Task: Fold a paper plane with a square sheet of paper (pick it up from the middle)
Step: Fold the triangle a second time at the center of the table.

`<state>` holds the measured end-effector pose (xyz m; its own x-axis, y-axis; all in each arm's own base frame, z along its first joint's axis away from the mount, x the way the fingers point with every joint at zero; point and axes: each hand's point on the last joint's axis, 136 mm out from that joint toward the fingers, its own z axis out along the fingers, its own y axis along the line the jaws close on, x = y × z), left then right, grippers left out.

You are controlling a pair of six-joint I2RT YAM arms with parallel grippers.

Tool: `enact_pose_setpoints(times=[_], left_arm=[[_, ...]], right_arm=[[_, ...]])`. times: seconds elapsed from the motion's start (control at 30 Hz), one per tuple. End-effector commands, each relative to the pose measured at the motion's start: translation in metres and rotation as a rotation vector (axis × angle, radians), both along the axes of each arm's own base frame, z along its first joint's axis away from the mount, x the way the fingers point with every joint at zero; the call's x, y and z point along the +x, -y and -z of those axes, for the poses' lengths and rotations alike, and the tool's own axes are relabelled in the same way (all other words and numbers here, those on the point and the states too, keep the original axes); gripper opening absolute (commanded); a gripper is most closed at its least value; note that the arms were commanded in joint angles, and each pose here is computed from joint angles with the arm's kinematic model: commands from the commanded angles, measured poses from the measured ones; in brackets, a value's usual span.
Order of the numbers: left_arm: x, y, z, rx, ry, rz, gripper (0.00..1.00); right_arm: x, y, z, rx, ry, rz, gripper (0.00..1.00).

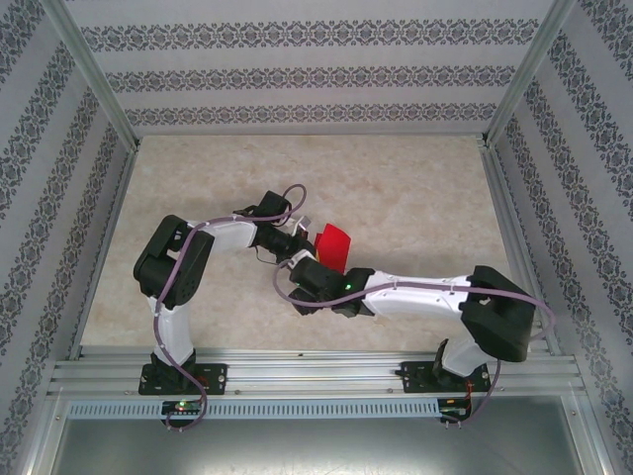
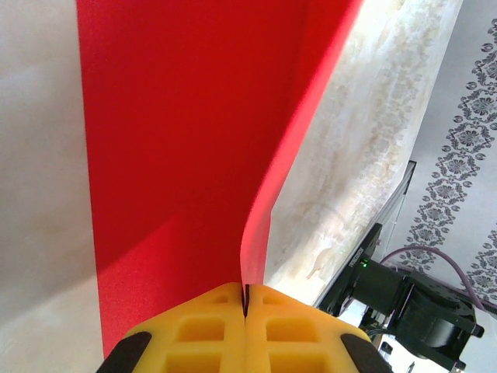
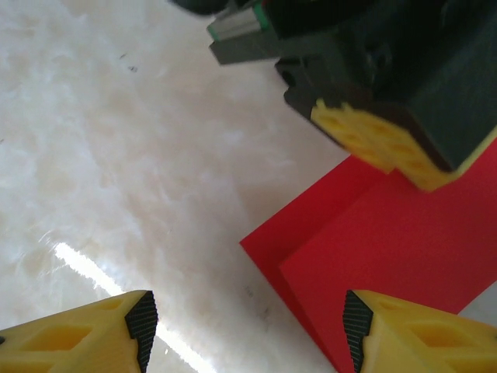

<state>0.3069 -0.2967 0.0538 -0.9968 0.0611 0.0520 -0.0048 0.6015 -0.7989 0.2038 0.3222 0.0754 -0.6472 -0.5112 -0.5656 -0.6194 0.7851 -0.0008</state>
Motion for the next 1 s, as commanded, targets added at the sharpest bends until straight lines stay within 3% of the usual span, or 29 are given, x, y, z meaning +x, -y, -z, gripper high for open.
enact_pose_setpoints(times=[0.0,0.33,0.77,0.97], left_arm=[[-0.006,0.001,-0.006,-0.001,0.010,0.012,0.02],[-0.007,0.001,-0.003,0.008,0.000,0.007,0.02],[-0.006,0.001,-0.006,0.013,0.004,0.009,0.03],[-0.004,0.000,-0.014,0.011,0.021,-0.004,0.08]], right_arm=[[0.008,0.007,0.007,-0.119,0.056,0.011,0.67],[0.015,0.016,0.021,-0.182,0.093,0.065,0.57],[0.019,0.022,0.015,-0.151,0.112,0.109,0.16],[0.019,0.024,0.009,-0.092,0.096,0.119,0.02]])
